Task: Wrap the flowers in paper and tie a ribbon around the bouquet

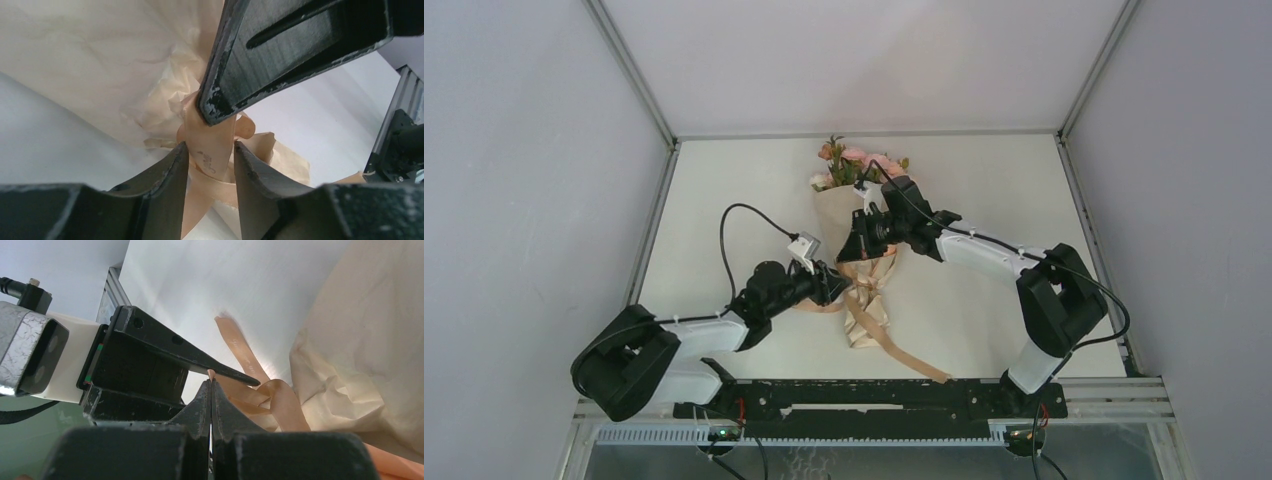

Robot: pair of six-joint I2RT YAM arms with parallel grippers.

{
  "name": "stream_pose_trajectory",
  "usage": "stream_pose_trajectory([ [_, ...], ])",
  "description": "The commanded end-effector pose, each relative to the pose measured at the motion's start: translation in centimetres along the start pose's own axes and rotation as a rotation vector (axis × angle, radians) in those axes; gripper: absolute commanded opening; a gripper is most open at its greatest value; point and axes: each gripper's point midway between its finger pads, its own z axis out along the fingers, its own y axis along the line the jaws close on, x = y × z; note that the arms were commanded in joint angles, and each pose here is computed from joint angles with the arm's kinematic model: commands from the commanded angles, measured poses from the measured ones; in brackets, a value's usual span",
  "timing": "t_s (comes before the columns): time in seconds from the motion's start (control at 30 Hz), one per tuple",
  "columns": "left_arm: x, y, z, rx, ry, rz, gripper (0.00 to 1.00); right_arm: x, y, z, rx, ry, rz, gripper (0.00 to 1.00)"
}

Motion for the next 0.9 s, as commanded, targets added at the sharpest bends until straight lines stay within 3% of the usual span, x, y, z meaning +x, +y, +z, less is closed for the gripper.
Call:
stream_pose_trajectory([
  [0.0, -4.0, -1.4, 1.1, 0.034, -0.132, 0.012, 0.45, -0.6, 1.2, 0.4, -0.053, -0.017, -0.005, 0.0],
  [0.2, -3.7, -1.3, 2.1, 0.016, -0.119, 0.008, 0.41, -0.6, 1.2, 0.3, -0.047, -0.018, -0.003, 0.0],
  [0.4, -5.0, -2.3, 2.6, 0.072, -0.167, 0.055, 0.02, -0.2, 1.0, 0.4, -0.046, -0.002, -0.006, 0.0],
  [0.43, -5.1, -2.6, 2.6, 0.091, -0.168, 0.073, 0.0, -0.2, 1.0, 0.4, -0.046, 0.001, -0.009, 0.0],
  [0.5, -4.7, -2.4, 2.6, 0.087, -0.157, 0.087, 0.0, -0.2, 0.7, 0.1, -0.04, 0.003, -0.014, 0.04],
  [0.67, -3.6, -1.4, 2.3, 0.048, -0.124, 0.05, 0.0, -1.4, -1.5, -2.9, 0.028, -0.027, -0.024, 0.32],
  [0.87, -3.3, -1.4, 2.3, 0.048, -0.118, 0.037, 0.0, -0.6, -5.3, -4.1, 0.124, 0.014, -0.008, 0.36],
])
